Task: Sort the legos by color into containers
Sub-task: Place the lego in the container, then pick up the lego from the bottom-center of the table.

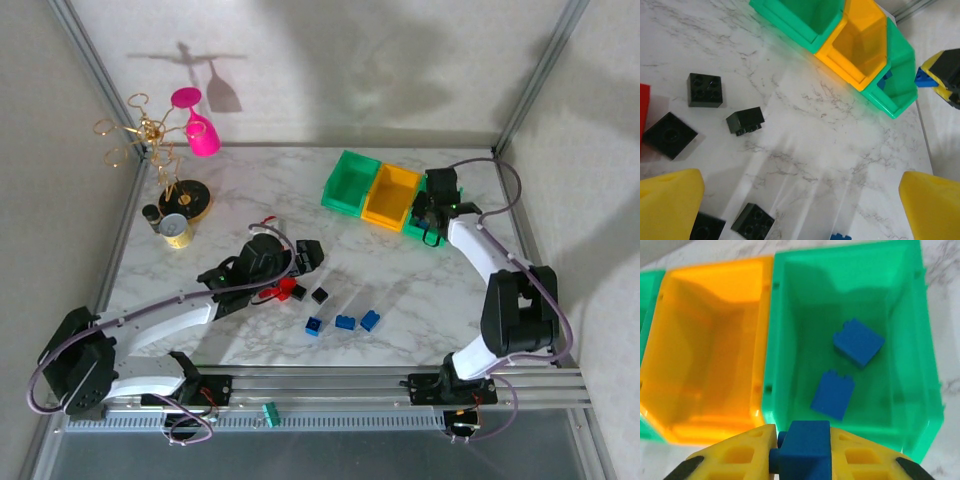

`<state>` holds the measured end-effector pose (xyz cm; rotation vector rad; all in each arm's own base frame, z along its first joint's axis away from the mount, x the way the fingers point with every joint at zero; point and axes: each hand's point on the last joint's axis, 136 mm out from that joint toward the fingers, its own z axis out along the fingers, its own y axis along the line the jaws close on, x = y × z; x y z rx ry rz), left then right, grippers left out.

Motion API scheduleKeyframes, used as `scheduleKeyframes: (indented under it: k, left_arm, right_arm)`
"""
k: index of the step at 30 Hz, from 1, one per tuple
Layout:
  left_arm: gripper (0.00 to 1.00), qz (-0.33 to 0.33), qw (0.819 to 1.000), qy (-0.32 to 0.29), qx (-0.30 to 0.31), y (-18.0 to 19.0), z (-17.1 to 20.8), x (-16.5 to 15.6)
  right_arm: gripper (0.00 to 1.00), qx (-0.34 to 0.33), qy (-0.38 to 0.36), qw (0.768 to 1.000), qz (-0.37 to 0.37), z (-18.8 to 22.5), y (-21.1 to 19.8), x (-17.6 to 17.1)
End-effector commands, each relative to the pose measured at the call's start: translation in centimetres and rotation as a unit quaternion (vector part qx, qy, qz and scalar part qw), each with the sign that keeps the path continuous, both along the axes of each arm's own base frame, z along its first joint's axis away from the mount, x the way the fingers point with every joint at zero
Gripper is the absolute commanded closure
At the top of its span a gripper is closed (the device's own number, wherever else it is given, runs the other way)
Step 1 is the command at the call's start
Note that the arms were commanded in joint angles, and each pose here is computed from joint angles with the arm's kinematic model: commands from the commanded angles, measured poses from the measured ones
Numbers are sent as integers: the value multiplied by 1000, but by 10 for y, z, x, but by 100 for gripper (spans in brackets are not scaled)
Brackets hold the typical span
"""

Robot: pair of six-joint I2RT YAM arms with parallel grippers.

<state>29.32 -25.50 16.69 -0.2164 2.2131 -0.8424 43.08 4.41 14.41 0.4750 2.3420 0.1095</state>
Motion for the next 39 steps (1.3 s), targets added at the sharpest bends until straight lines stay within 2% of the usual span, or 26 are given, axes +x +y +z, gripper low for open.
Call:
scheduleKeyframes:
  k: [1, 5, 10, 12, 19, 27, 39]
  left_arm:
    - [0, -20, 999, -25, -21, -18, 20, 8]
    - [0, -21, 999, -24, -18, -27, 18, 16]
    - [0, -20, 999, -23, -21, -32, 17, 21]
    - [0, -19, 999, -22, -22, -32, 16, 22]
    - [0, -18, 999, -22, -22, -34, 16, 24]
    - [0, -20, 999, -27, -31, -32, 24, 18]
    - [0, -16, 999, -24, -18, -8, 24, -13]
  right_arm:
    - [76, -10, -13, 1000, -8, -3, -14, 28]
    - [74, -15, -4, 1000, -24, -17, -28, 60]
    - [73, -22, 0, 999, -32, -35, -37, 83]
    - [64, -24, 3, 999, -33, -39, -38, 88]
    - [54, -24, -16, 999, -31, -20, -38, 87]
    - [51, 1, -34, 999, 6, 10, -12, 59]
    - [44, 18, 8, 994, 108, 9, 58, -25]
